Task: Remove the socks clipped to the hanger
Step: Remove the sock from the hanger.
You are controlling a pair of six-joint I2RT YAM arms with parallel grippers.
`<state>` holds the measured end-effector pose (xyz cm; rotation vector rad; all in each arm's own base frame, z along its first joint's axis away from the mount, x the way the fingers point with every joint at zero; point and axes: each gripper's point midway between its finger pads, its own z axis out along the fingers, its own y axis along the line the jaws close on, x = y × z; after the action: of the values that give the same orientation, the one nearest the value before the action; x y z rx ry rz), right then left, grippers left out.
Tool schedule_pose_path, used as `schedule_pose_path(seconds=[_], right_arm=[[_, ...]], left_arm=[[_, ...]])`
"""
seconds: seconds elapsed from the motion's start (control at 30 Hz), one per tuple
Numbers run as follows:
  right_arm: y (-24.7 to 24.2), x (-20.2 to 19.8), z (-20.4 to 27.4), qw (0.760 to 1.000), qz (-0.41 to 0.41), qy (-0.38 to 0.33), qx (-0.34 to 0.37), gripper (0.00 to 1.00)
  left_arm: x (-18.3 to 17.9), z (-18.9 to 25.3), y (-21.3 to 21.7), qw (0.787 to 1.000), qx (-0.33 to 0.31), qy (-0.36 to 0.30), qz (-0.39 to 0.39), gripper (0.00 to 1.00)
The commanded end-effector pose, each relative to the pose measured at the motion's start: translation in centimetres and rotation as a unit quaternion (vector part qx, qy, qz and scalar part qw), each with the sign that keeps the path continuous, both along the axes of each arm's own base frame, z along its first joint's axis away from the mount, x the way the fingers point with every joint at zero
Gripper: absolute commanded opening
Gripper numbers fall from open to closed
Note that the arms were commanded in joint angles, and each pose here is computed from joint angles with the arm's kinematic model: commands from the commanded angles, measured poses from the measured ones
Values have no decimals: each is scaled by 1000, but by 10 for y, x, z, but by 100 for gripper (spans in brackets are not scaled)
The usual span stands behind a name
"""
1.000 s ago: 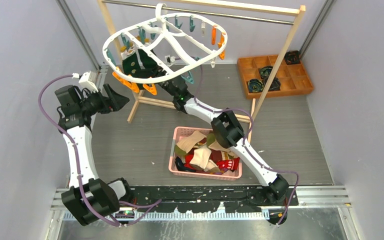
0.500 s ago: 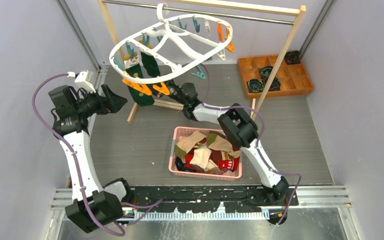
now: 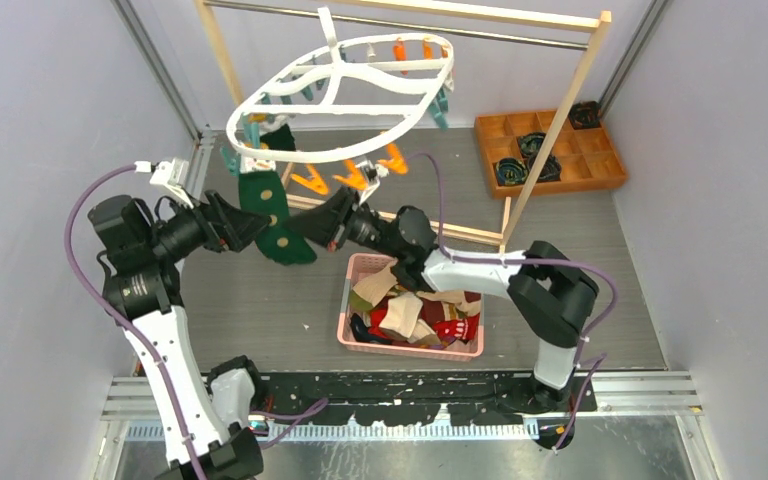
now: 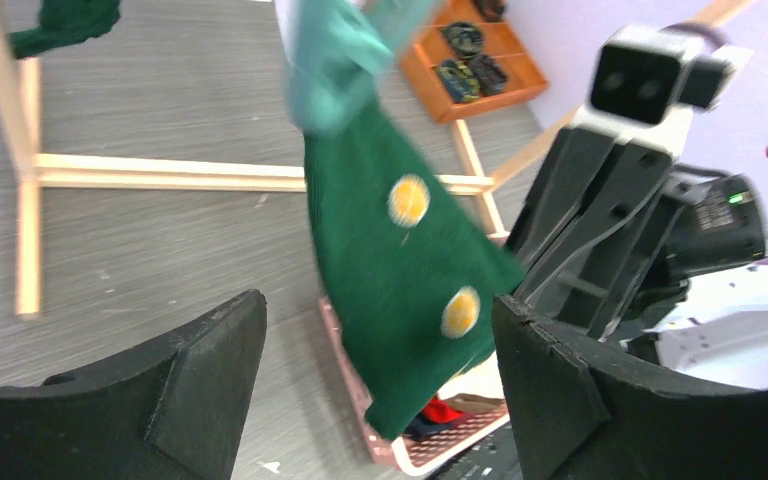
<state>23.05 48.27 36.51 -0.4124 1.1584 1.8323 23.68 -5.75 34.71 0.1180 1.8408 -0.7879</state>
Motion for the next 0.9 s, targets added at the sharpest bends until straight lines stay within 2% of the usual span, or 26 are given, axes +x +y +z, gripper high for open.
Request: schedule_pose_path(seconds=[0.0,0.07,0.2,0.27,0.4,0.57,0.87], right_arm=[[-18,-36,16,1000,-1,-15,14,1],[-24,-48,16,1000,1,-11,13,1],[-36,-67,14,1000,-4,-2,8,1],[-41,-75,14,1000,-8,-1,4,5],[-51,-84,20,1000,-15,-1,3,7],[-61,-92,27,1000,-18,-2,-1,7],[-69,-102,15,999,-19,8,-28,7]], left_arm=[[-35,30,-30,997,-49,-17,-61,84],[-46,35,-38,995,-51,-26,-76,83],[-61,35,-47,994,-52,-35,-93,70],[-68,35,-51,992,-57,-34,-104,66],[-76,32,-56,991,-60,-33,-111,68],[-90,26,-65,987,-83,-15,-137,75],[-102,2,-72,983,-111,15,-147,78]])
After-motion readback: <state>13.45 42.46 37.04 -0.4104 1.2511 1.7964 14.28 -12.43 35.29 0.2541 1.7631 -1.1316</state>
